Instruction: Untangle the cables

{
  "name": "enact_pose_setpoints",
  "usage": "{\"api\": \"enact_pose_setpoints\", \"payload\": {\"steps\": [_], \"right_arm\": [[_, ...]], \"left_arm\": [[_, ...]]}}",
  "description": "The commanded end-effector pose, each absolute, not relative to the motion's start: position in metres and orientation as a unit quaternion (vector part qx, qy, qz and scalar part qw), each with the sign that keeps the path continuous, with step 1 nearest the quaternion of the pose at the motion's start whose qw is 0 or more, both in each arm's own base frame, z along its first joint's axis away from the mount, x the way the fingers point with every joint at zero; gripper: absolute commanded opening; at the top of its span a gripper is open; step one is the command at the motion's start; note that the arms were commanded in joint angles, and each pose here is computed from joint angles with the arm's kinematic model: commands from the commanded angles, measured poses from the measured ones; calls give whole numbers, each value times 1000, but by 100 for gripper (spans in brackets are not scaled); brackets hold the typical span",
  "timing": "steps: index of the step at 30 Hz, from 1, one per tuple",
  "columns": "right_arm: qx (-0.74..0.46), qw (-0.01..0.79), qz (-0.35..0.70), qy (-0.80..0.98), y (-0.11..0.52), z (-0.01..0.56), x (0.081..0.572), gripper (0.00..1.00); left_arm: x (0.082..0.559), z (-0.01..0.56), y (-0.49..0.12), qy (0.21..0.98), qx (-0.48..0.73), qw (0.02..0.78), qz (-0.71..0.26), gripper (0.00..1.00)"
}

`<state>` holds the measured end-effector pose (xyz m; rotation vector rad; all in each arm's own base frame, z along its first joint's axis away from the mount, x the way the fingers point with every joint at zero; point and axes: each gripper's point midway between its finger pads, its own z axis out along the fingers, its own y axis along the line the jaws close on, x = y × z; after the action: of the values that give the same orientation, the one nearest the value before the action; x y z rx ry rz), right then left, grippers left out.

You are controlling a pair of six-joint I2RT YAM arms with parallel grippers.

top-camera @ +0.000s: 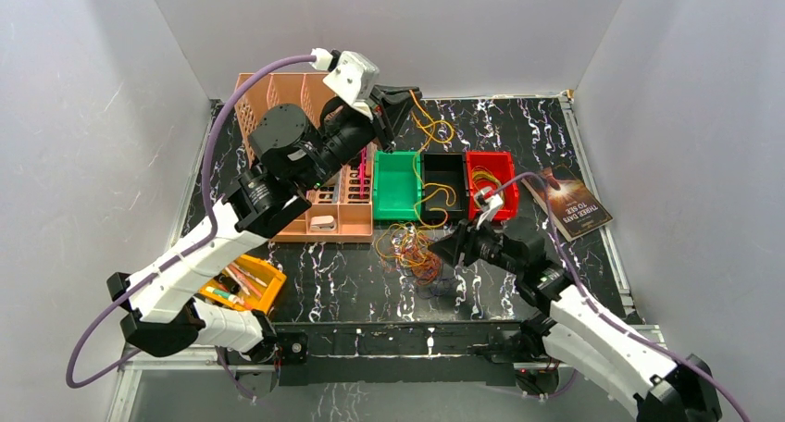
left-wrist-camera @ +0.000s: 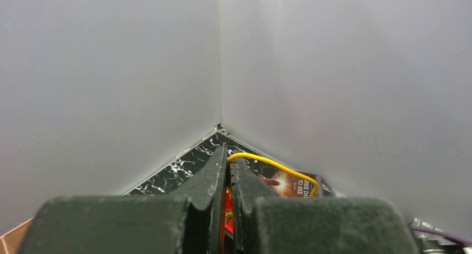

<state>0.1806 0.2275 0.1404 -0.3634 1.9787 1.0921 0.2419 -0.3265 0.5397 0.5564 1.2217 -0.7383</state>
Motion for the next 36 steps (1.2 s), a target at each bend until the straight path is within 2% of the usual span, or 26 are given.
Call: {"api": "enact_pose_setpoints", "payload": {"steps": [1,14,20,28,36], "right_arm": [[-168,471,415,760,219,195,185,60],[-162,607,409,662,192,309,180,71],[-196,648,411,611,188,360,167,81],[-298,634,459,547,212,408,139,88],[-295,640,490,513,236,417,159,89]], "left_arm": [[246,565,-311,535,244,749,-306,0],[251,540,-309,548,243,746,-290,0],[250,533,-305,555,242,743,-284,0],[249,527,-307,558,246,738,-289,0],[247,513,-320,564,268,721,-300,0]]}}
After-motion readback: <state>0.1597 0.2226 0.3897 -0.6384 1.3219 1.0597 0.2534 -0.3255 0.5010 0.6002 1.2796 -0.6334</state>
